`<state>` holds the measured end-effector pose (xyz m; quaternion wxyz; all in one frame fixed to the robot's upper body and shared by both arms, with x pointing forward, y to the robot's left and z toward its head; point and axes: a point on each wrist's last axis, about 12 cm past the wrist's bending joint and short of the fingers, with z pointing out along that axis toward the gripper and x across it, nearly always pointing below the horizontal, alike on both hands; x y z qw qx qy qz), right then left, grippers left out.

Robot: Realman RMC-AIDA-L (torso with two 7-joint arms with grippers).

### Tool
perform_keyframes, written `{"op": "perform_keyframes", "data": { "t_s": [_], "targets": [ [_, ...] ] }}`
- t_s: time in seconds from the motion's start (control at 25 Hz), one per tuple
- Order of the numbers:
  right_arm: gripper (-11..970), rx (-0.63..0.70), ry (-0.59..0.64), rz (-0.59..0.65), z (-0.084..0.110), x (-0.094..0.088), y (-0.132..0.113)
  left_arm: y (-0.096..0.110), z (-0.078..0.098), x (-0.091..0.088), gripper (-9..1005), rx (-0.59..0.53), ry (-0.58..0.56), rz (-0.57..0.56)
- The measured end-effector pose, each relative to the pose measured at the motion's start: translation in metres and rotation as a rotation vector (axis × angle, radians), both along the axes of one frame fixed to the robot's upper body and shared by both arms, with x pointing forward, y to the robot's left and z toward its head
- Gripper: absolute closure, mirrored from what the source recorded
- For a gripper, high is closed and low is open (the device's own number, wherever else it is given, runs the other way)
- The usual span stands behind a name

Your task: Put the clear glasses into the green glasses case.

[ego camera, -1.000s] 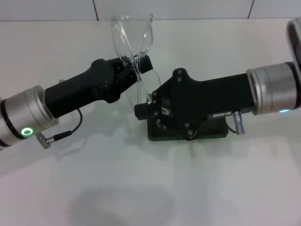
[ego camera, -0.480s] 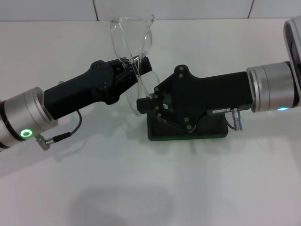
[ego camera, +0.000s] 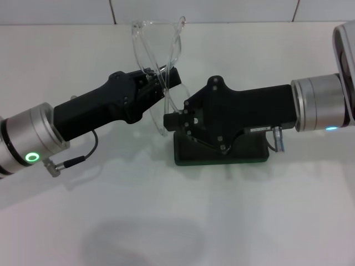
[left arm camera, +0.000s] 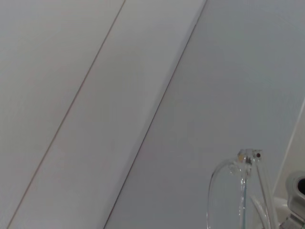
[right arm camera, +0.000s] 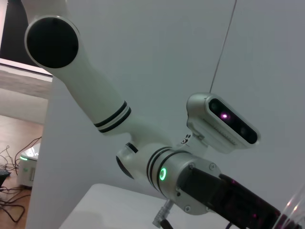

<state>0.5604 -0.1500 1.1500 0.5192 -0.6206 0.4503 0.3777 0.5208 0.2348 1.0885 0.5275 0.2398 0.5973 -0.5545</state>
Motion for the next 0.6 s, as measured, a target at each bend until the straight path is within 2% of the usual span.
{"op": "perform_keyframes", "data": {
  "t_s": [0.4, 0.6],
  "targets": [
    [942, 0.011, -0.002, 0.005, 0.001, -0.002, -0.001, 0.001, -0.001, -0.001, 859, 0.0, -0.003, 0.007],
    [942, 0.031, 0.0, 0.021, 0.003, -0.005, -0.001, 0.011, -0.002, 0.001, 859, 0.007, -0.017, 0.067]
  ]
}}
